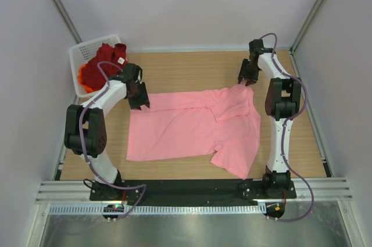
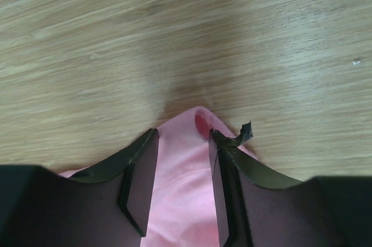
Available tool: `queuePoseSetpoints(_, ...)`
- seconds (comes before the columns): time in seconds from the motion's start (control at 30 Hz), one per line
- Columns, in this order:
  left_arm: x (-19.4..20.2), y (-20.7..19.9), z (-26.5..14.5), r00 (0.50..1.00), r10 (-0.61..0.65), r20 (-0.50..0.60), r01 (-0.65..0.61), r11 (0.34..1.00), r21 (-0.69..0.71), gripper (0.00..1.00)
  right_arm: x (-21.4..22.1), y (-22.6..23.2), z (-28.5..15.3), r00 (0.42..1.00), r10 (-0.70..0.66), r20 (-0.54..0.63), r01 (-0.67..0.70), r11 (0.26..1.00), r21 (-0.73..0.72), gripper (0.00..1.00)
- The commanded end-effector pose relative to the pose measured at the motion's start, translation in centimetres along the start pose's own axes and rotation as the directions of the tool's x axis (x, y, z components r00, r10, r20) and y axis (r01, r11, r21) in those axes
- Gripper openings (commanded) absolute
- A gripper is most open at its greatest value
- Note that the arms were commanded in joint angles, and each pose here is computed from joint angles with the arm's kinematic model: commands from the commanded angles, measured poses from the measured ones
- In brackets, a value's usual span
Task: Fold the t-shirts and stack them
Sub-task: Fold the tshirt
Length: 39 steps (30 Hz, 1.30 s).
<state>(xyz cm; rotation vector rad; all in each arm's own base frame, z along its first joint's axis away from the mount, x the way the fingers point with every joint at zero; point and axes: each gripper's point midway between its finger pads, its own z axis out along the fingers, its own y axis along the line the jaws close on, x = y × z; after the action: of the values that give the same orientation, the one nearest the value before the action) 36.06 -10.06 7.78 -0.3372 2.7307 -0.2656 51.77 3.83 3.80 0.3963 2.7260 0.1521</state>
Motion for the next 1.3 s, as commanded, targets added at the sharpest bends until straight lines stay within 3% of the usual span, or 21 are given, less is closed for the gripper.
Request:
queuePoseSetpoints(0.0, -2.3, -0.1, 0.3, 0.998, -0.017, 0.06, 0.018, 1.0, -0.014, 0.43, -0.3, -0.3, 0.7, 1.0, -0.01, -0.001, 0.01, 1.0, 0.008, 0.46)
queuePoseSetpoints(0.07, -2.6, 0.1, 0.5, 0.997, -0.017, 0.07, 0.019, 0.999, -0.029, 0.43, -0.2, -0.9, 1.0, 1.0, -0.006, 0.001, 0.006, 0.999, 0.032, 0.42)
queuePoseSetpoints(0.17, -2.8, 1.0, 1.7, 0.997, -0.019, 0.075, 0.025, 0.997, -0.079, 0.44, -0.5, -2.1, 1.0, 1.0, 0.011, 0.013, -0.012, 0.996, 0.084, 0.22)
queuePoseSetpoints(0.2, -2.6, 1.3, 2.5, 0.998, -0.021, 0.059, 0.026, 0.995, -0.095, 0.43, -0.7, -2.6, 0.8, 1.0, 0.018, 0.022, -0.02, 0.994, 0.105, 0.09)
queuePoseSetpoints(0.27, -2.7, 1.6, 3.1, 0.998, -0.027, 0.055, 0.033, 0.993, -0.112, 0.44, -1.4, -4.1, 0.0, 0.998, 0.028, 0.062, -0.039, 0.982, 0.185, 0.01)
queuePoseSetpoints(0.43, -2.2, 2.3, 4.8, 0.999, -0.037, 0.03, 0.041, 0.989, -0.145, 0.44, -2.4, -7.4, -1.3, 0.99, 0.078, 0.12, -0.11, 0.951, 0.289, 0.01)
queuePoseSetpoints(0.5, -2.4, 2.4, 5.0, 0.999, -0.036, 0.036, 0.041, 0.989, -0.145, 0.44, -3.0, -6.3, -1.1, 0.989, 0.07, 0.134, -0.099, 0.969, 0.226, 0.01)
queuePoseSetpoints(0.63, -3.2, 2.0, 4.6, 0.998, -0.029, 0.06, 0.036, 0.99, -0.136, 0.44, -4.6, -4.4, -0.7, 0.99, 0.07, 0.124, -0.088, 0.986, 0.143, 0.1)
queuePoseSetpoints(0.77, -4.7, 0.8, 1.8, 0.993, -0.027, 0.112, 0.038, 0.995, -0.096, 0.47, -6.2, -4.3, -3.4, 0.985, 0.086, 0.151, -0.111, 0.979, 0.169, 0.46)
queuePoseSetpoints(0.87, -4.4, 0.6, -1.2, 0.991, -0.026, 0.13, 0.037, 0.996, -0.082, 0.53, -6.1, -5.0, -8.3, 0.978, 0.096, 0.185, -0.139, 0.962, 0.236, 0.62)
queuePoseSetpoints(0.93, -3.1, 0.9, -2.6, 0.993, -0.03, 0.114, 0.039, 0.996, -0.081, 0.56, -4.7, -5.6, -12.1, 0.978, 0.087, 0.191, -0.14, 0.948, 0.285, 0.66)
queuePoseSetpoints(1.03, -0.3, 1.6, -5.0, 0.993, -0.061, 0.098, 0.068, 0.995, -0.068, 0.55, -0.5, -4.6, -13.9, 0.992, 0.036, 0.123, -0.073, 0.948, 0.31, 0.68)
queuePoseSetpoints(1.07, 1.2, 2.2, -5.5, 0.995, -0.076, 0.069, 0.081, 0.993, -0.084, 0.55, 0.3, -3.9, -16.3, 0.989, 0.018, 0.15, -0.061, 0.956, 0.288, 0.67)
queuePoseSetpoints(1.1, 2.7, 2.7, -6.6, 0.991, -0.106, 0.078, 0.111, 0.991, -0.073, 0.55, 3.2, -2.9, -15.9, 0.996, -0.014, 0.087, -0.011, 0.96, 0.28, 0.68)
queuePoseSetpoints(1.27, 8.7, 4.9, -8.1, 0.965, -0.258, 0.036, 0.261, 0.96, -0.102, 0.51, 11.8, 2.7, -20.0, 0.989, -0.137, 0.047, 0.131, 0.983, 0.127, 0.66)
